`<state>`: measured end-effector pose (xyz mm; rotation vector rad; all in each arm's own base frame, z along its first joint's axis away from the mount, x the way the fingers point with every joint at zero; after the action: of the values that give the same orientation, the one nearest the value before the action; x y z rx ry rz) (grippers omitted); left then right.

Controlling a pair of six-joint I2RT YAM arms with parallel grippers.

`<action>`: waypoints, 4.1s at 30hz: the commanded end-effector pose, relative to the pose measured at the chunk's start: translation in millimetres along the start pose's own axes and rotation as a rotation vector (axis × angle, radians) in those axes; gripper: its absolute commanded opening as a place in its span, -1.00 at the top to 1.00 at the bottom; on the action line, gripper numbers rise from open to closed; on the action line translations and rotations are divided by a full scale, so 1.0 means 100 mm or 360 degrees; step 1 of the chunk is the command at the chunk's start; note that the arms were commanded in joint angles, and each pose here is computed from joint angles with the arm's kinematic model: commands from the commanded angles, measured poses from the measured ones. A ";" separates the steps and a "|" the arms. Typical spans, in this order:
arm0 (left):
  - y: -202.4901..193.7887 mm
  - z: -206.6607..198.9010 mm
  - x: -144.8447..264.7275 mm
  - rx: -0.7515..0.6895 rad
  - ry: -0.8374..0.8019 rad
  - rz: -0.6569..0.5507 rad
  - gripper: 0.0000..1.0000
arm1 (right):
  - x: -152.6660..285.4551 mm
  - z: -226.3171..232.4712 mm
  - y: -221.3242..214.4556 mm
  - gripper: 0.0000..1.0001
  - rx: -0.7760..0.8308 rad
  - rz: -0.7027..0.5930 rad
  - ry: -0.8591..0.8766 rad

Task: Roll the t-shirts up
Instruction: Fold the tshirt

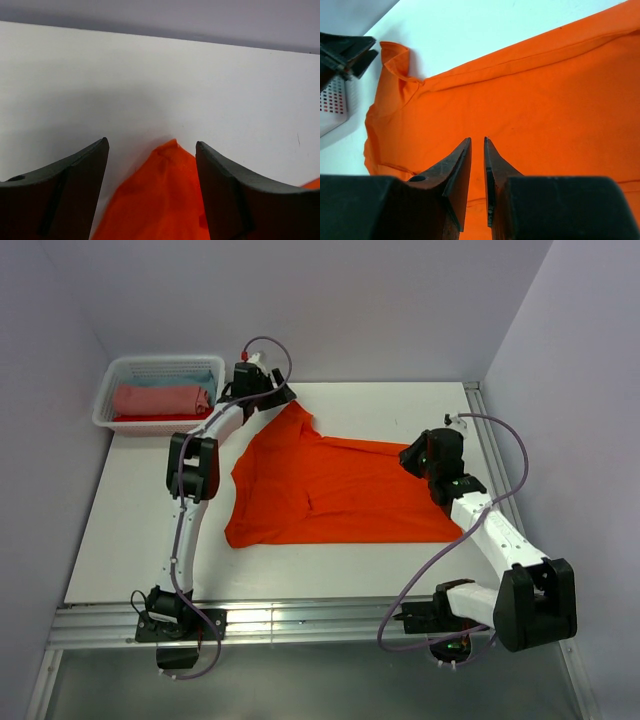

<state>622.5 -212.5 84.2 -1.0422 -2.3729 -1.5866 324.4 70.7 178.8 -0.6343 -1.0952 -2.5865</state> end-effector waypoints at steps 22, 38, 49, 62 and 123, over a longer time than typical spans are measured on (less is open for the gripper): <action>0.04 -0.13 -0.18 -0.0093 -0.0311 -0.0029 0.65 | -0.11 0.06 0.05 0.56 -0.0099 0.0045 0.0149; 0.42 -0.26 0.24 -0.0021 -0.0406 -0.0196 0.99 | -0.38 -0.49 0.38 0.46 -0.0431 -0.0114 -0.0430; 0.56 -0.39 0.57 -0.0092 -0.0382 -0.0288 0.99 | -0.97 -0.90 0.65 -0.04 -0.0599 -0.0006 -0.0612; 0.59 -0.51 0.84 -0.0096 -0.0416 -0.0332 0.99 | -1.19 -1.22 0.81 0.15 -0.0740 -0.0063 -0.0780; 0.51 -0.74 1.69 -0.0183 -0.0415 -0.0431 0.99 | -1.13 -1.18 1.07 1.00 -0.0875 -0.0136 -0.0660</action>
<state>508.2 -185.0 193.2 -1.1045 -2.6676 -1.6529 429.7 -76.3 89.5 -1.4040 -0.4498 -2.8710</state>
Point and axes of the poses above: each gripper's point midway between its finger pads, its own x axis back along the fingers, its own z axis along the line the jaws close on, y = z × x, the point moved 4 cm from there along x, back along the fingers, and after that the axes turned 8 degrees about -x, right-handed, at the moved point
